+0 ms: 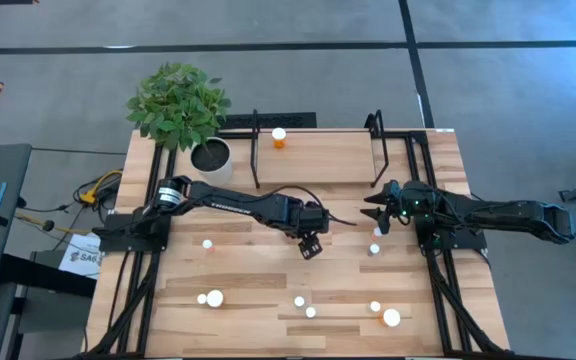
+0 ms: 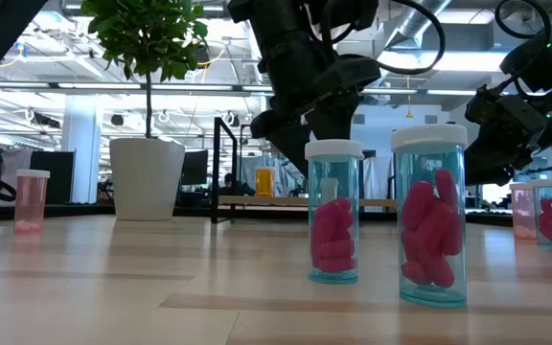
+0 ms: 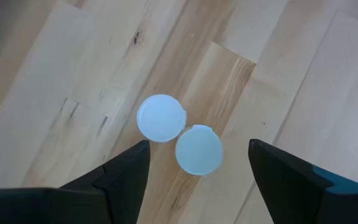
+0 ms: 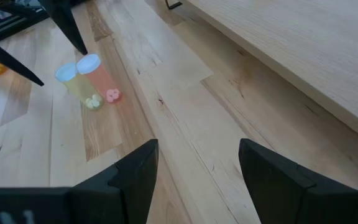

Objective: Pick and place medicine bottles onto shelf by color
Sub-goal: Put the top yellow pill bottle on the shelf

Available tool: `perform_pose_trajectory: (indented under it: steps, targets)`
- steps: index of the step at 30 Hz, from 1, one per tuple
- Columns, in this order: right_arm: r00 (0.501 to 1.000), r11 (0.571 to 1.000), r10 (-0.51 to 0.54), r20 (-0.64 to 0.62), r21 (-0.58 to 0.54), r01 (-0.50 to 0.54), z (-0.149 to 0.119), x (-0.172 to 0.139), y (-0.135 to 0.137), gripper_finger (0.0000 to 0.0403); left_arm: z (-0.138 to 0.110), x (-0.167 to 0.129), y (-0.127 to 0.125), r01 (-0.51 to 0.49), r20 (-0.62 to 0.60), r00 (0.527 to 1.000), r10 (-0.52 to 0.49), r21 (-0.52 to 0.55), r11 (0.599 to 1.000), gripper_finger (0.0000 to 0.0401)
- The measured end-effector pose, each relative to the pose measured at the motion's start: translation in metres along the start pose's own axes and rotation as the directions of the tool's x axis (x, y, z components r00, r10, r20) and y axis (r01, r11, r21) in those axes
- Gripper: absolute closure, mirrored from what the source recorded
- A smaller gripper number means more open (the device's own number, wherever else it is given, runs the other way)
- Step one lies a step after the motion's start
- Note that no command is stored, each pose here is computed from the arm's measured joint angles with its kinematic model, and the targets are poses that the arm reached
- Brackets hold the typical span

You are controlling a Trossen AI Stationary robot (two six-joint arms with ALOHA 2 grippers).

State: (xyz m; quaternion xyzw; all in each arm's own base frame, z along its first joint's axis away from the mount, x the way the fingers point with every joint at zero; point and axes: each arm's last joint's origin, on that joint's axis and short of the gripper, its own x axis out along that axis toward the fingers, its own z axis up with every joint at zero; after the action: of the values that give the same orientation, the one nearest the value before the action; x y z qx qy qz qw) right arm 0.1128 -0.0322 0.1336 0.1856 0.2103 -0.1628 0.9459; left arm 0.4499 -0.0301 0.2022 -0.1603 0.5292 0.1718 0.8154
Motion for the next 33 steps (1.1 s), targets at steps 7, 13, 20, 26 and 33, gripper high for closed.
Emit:
perform_pose_trajectory:
  steps: [7,13,20,26,33]
  targets:
    - [1.000,1.000,0.000,0.001,0.000,0.000,0.000,0.000,0.000,0.0154,-0.003,0.016,-0.003,0.044,-0.049,0.998,-0.043,0.015,0.999,0.0162]
    - [1.000,1.000,0.000,0.001,0.000,0.000,0.000,0.000,0.000,0.0154,-0.005,0.020,-0.003,0.045,-0.068,0.997,-0.043,0.026,0.999,0.0168]
    - [1.000,1.000,0.000,0.002,0.000,0.000,0.000,0.000,0.000,0.0154,-0.004,0.020,-0.003,0.041,-0.061,0.997,-0.038,0.034,0.999,0.0168]
    - [1.000,1.000,0.001,0.002,0.000,-0.001,0.000,0.000,0.000,0.0154,-0.004,0.020,-0.003,0.041,-0.061,0.997,-0.038,0.037,0.998,0.0168]
    - [1.000,1.000,0.001,0.002,0.000,-0.001,0.000,0.000,0.000,0.0154,-0.004,0.020,-0.003,0.040,-0.060,0.997,-0.038,0.037,0.999,0.0168]
